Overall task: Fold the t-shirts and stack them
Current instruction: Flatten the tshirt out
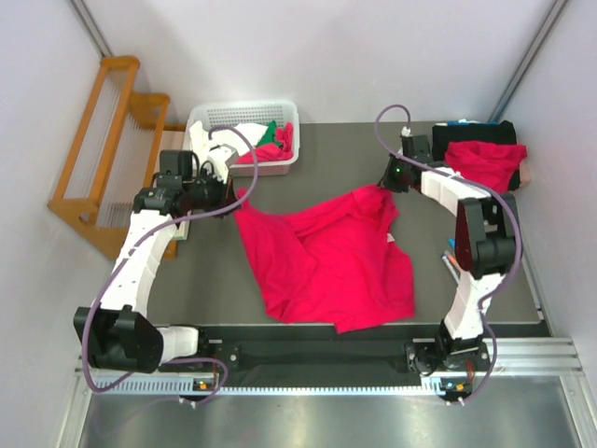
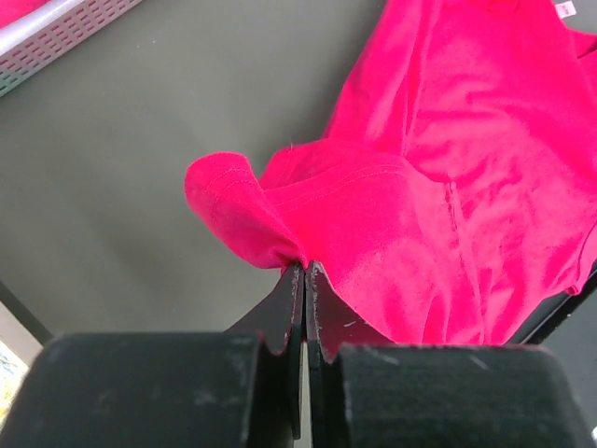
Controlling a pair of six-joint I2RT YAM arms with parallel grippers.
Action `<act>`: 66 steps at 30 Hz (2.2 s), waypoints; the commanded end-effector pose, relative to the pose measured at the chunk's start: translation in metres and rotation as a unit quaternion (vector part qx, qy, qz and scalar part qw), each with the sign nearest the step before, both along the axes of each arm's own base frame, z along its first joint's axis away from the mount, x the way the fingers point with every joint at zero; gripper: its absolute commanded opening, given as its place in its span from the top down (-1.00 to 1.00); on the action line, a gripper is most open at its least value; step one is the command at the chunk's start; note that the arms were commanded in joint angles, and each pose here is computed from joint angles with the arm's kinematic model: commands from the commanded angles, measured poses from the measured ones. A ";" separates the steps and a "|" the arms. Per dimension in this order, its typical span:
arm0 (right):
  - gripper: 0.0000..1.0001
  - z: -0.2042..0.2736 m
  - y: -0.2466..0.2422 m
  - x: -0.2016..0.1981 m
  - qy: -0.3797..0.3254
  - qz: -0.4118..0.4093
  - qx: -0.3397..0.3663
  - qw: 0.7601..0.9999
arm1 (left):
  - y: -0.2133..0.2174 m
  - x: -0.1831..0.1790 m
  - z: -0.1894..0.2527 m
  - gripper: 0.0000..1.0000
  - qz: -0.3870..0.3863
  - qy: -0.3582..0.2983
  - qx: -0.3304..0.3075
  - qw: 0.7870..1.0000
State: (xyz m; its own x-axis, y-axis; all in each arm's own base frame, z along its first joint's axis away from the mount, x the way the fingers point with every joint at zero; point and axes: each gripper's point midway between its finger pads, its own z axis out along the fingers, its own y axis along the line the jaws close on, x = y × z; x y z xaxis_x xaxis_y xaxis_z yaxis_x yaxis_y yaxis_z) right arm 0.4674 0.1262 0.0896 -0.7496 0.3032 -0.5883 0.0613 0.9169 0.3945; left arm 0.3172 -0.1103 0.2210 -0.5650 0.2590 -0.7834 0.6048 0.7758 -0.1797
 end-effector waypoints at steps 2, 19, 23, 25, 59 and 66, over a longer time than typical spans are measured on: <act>1.00 0.009 0.008 0.041 -0.036 0.012 0.023 0.999 | -0.003 0.016 0.024 0.26 0.000 -0.037 -0.012 0.999; 1.00 0.018 0.023 0.026 -0.041 0.028 0.040 0.998 | -0.091 0.012 -0.019 -0.98 -0.054 0.018 0.052 0.997; 1.00 0.024 0.029 0.013 -0.048 0.036 0.044 0.997 | -0.140 0.002 -0.065 -0.97 -0.095 0.095 0.082 0.988; 1.00 0.028 0.029 0.006 -0.049 0.036 0.045 0.997 | -0.150 0.006 -0.072 -0.98 -0.096 0.112 0.080 0.986; 1.00 0.035 0.022 -0.003 -0.053 0.039 0.031 0.997 | -0.113 0.014 -0.162 0.70 0.040 0.194 0.175 0.964; 1.00 0.037 0.016 0.003 -0.057 0.030 0.031 0.997 | -0.105 0.031 -0.139 1.00 0.045 0.189 0.170 0.966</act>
